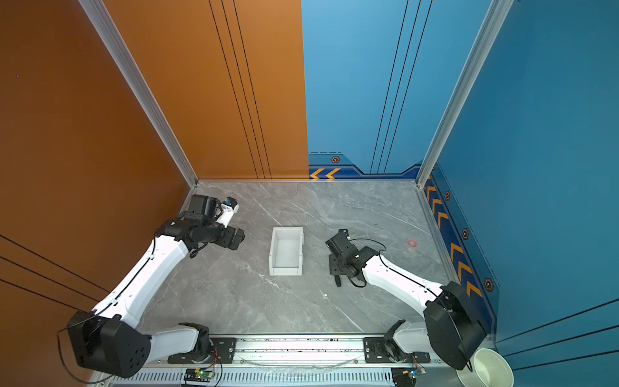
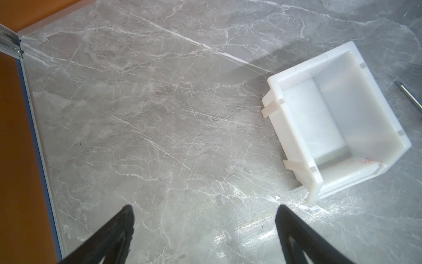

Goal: Put the screwdriver in the bin
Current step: Pick up the screwdriver from the center of the table.

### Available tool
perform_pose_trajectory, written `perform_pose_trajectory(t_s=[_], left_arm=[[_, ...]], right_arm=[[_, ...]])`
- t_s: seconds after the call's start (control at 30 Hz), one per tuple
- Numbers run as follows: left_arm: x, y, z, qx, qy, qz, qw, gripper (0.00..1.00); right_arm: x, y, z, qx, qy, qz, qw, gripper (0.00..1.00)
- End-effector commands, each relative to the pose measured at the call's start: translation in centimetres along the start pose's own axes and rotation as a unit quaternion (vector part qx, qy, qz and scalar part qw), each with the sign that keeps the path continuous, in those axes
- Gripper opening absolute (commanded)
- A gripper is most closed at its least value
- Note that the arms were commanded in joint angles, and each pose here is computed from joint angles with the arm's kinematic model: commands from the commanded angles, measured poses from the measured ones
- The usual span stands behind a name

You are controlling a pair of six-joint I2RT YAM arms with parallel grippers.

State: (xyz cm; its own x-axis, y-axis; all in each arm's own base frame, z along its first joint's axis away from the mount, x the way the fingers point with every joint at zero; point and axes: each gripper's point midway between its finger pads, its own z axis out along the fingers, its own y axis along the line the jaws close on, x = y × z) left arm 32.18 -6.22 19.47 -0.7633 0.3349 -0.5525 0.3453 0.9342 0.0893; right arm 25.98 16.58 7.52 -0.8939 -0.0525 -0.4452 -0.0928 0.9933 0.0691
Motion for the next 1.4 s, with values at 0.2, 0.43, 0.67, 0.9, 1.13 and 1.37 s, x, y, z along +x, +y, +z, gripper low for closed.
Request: perform_pose_trajectory(t_s=[0.2,0.43,0.67,0.9,1.13,1.37], left_arm=[[0.2,-2.0,-2.0,0.044,-0.024,0.010,0.999,0.98],[-0.3,-1.8,-2.7,0.037,-0.041,0.003,0.998,0.98],[-0.9,-1.5,-3.9,0.022,-0.085,-0.002,0.996,0.98],[-1.1,-1.4,-4.0,0.018,-0.086,-0.002,0.996,0.98],[-1.0,-1.3,-4.0,0.017,-0.085,-0.004,0.996,0.98],[-1.1,-1.2,-4.2,0.012,-0.089,-0.003,0.996,0.98]], right_arm=[[2.2,1.2,0.9,-0.004,0.042,-0.007,0.999,0.57],[4.2,1.5,2.6,0.008,0.082,-0.027,0.996,0.47],[4.9,1.4,3.4,0.027,0.088,-0.038,0.995,0.46],[5.5,0.9,4.2,0.043,0.095,-0.043,0.994,0.42],[5.8,0.6,4.4,0.048,0.094,-0.039,0.994,0.35],[5.4,0.3,3.8,0.050,0.078,-0.038,0.995,0.24]])
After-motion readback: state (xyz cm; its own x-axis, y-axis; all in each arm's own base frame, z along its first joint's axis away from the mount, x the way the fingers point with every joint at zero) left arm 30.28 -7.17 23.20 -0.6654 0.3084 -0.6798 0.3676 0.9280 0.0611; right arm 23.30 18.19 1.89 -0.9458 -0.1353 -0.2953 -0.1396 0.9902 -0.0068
